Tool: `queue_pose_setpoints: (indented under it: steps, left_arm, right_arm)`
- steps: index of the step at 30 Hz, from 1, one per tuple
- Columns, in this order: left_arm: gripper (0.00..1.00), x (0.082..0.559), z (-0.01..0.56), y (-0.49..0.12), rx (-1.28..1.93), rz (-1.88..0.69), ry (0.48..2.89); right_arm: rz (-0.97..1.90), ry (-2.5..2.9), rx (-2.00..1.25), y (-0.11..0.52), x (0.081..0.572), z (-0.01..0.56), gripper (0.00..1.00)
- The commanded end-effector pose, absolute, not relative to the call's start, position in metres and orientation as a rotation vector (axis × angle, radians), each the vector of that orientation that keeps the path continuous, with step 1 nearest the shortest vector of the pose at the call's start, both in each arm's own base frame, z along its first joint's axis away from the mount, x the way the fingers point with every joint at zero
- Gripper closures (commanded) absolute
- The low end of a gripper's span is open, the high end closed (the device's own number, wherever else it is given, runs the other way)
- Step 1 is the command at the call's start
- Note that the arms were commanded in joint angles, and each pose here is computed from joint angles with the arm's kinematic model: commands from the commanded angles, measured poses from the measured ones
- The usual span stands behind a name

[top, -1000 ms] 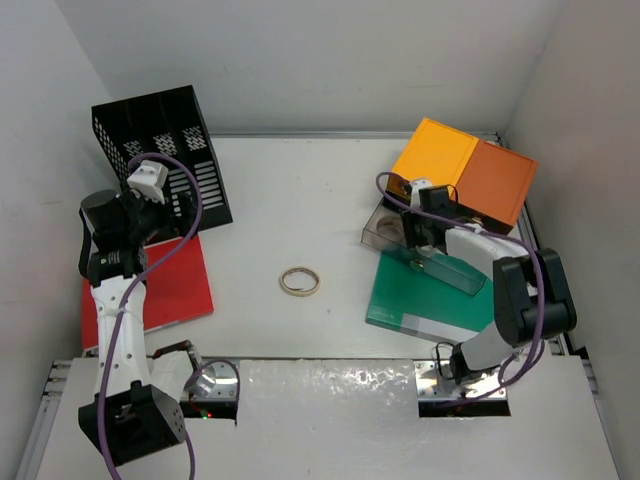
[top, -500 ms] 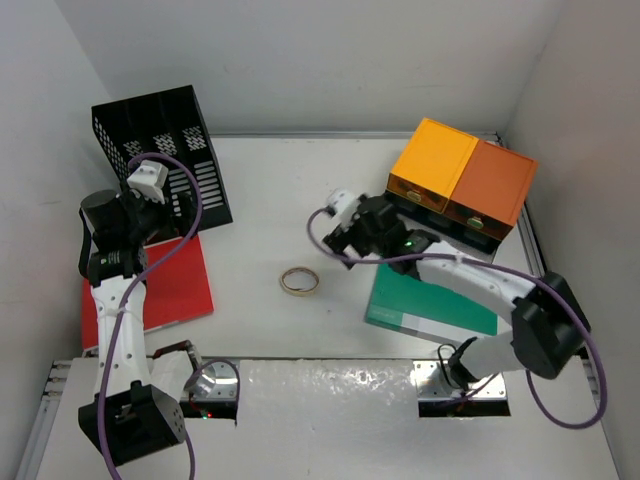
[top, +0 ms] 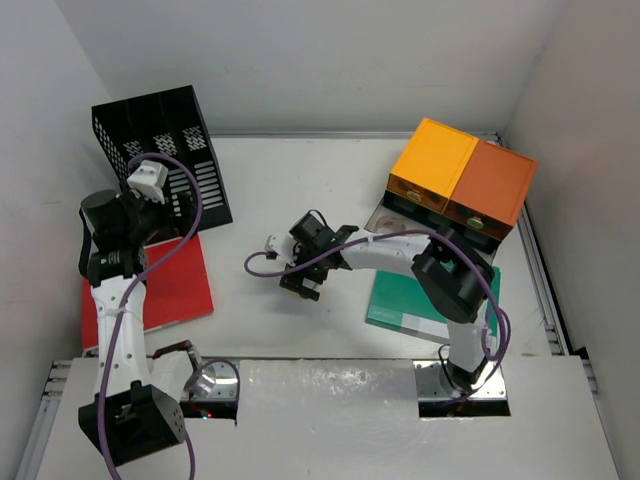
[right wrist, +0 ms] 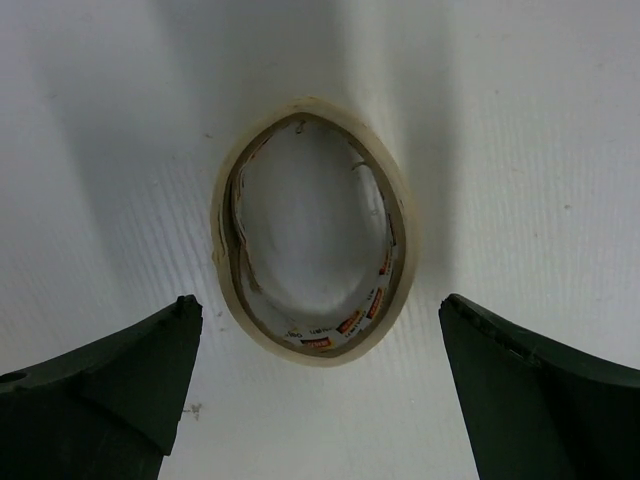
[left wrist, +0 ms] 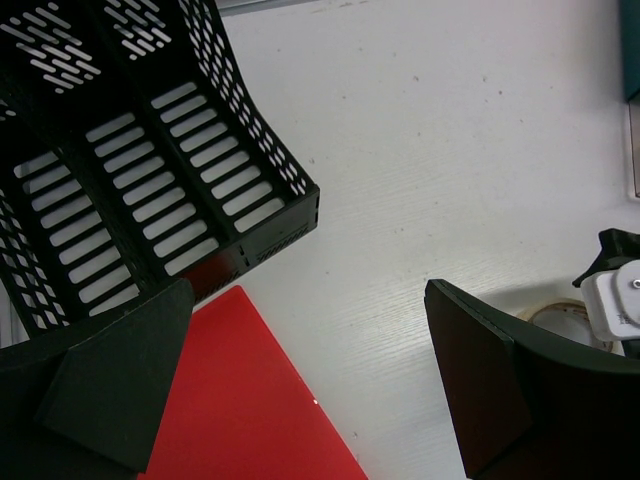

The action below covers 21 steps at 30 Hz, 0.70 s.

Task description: Organize the desk

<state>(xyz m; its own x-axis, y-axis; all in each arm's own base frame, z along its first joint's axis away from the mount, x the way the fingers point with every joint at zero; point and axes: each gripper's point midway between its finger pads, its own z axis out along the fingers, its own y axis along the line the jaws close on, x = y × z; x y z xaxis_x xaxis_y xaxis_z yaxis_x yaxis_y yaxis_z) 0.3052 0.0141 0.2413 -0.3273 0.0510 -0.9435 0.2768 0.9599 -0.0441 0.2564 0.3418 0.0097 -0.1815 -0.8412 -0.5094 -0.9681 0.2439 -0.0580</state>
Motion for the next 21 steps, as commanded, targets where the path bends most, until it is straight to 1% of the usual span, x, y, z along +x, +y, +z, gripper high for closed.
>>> queue_pose_setpoints:
  steps: [1, 7, 13, 15, 16, 17, 18, 19, 21]
  left_arm:
    - [0.0, 0.309, 0.254, 0.015, 0.271, -0.206, 1.855]
    - [0.0, 0.31, 0.251, 0.016, 0.271, -0.207, 1.864]
    - [0.0, 0.31, 0.251, 0.015, 0.272, -0.208, 1.863]
    - [0.0, 0.31, 0.251, 0.015, 0.272, -0.208, 1.865]
    - [0.0, 0.31, 0.251, 0.016, 0.272, -0.206, 1.865]
    - [0.0, 0.31, 0.251, 0.016, 0.27, -0.207, 1.865]
    - [0.0, 0.31, 0.251, 0.016, 0.27, -0.205, 1.864]
    - [0.0, 0.31, 0.251, 0.015, 0.273, -0.207, 1.863]
    - [0.0, 0.31, 0.252, 0.016, 0.271, -0.207, 1.864]
  right_arm:
    - [0.477, 2.05, -1.658, 0.362, 0.26, 0.02, 0.01]
    - [0.532, 2.095, -1.711, 0.366, 0.25, 0.004, 0.01]
    - [0.39, 2.166, -1.692, 0.355, 0.262, -0.017, 0.01]
    - [0.391, 2.171, -1.701, 0.356, 0.261, -0.021, 0.01]
    - [0.383, 2.17, -1.713, 0.355, 0.257, -0.023, 0.03]
    - [0.383, 2.15, -1.727, 0.356, 0.255, -0.02, 0.11]
    - [0.382, 2.139, -1.739, 0.358, 0.251, -0.019, 0.22]
    - [0.377, 2.133, -1.742, 0.356, 0.25, -0.018, 0.42]
    - [0.382, 2.104, -1.737, 0.358, 0.246, -0.009, 0.56]
